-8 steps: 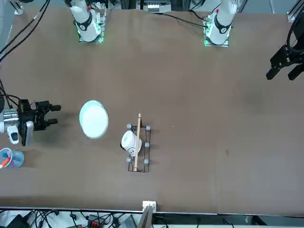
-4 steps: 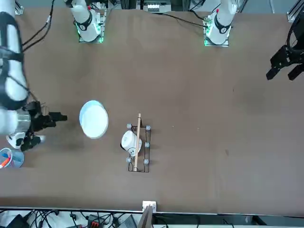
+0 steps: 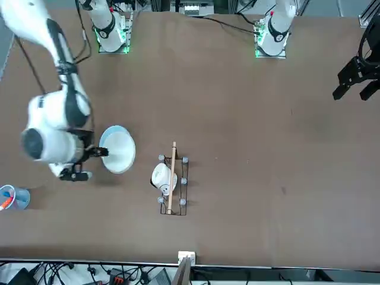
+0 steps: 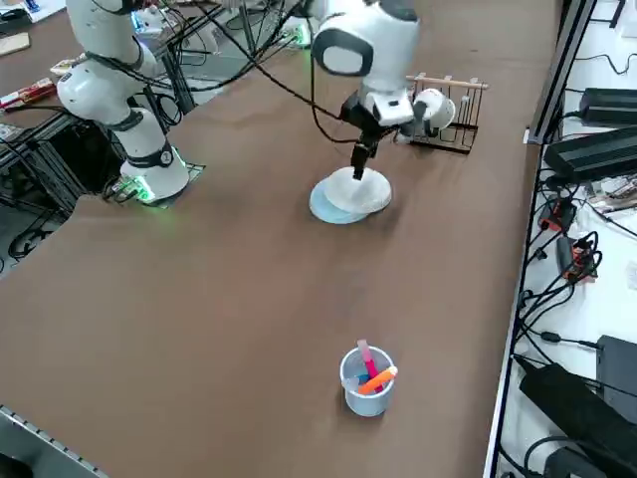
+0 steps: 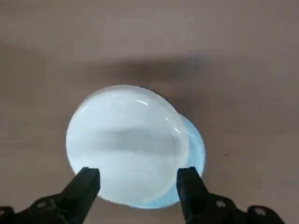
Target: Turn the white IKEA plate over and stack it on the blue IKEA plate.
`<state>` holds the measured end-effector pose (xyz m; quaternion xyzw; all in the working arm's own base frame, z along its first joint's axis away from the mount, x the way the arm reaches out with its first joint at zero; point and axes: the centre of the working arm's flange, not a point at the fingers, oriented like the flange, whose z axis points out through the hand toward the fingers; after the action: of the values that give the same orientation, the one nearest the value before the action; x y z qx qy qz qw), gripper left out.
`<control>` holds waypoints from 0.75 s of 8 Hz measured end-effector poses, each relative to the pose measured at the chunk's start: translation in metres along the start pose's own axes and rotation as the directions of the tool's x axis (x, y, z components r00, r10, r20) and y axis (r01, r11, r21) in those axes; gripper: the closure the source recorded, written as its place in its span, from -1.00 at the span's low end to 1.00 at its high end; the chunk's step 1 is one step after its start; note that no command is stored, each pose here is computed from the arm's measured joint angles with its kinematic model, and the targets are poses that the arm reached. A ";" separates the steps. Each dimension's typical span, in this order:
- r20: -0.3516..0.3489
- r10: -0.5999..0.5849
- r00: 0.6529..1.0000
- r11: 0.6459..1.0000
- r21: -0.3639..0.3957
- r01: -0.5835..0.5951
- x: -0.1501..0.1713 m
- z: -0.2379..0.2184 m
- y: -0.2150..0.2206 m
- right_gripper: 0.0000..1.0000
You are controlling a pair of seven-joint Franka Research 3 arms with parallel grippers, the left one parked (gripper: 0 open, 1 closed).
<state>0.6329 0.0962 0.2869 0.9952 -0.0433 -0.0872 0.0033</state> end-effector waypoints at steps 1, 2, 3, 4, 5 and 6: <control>-0.002 0.026 1.000 1.000 -0.012 -0.026 -0.016 0.024 -0.002 -1.00; 0.008 0.038 0.999 0.999 -0.021 -0.038 -0.027 0.039 0.002 -1.00; 0.018 0.046 0.999 0.999 -0.028 -0.046 -0.034 0.045 0.009 -1.00; 0.023 0.056 0.998 0.998 -0.034 -0.055 -0.038 0.046 0.016 -1.00; 0.027 0.065 0.998 0.997 -0.037 -0.064 -0.041 0.047 0.022 -1.00; 0.031 0.073 0.997 0.997 -0.039 -0.072 -0.042 0.048 0.028 -1.00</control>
<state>0.5806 0.0725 0.2474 0.9912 -0.0777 -0.1039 0.0246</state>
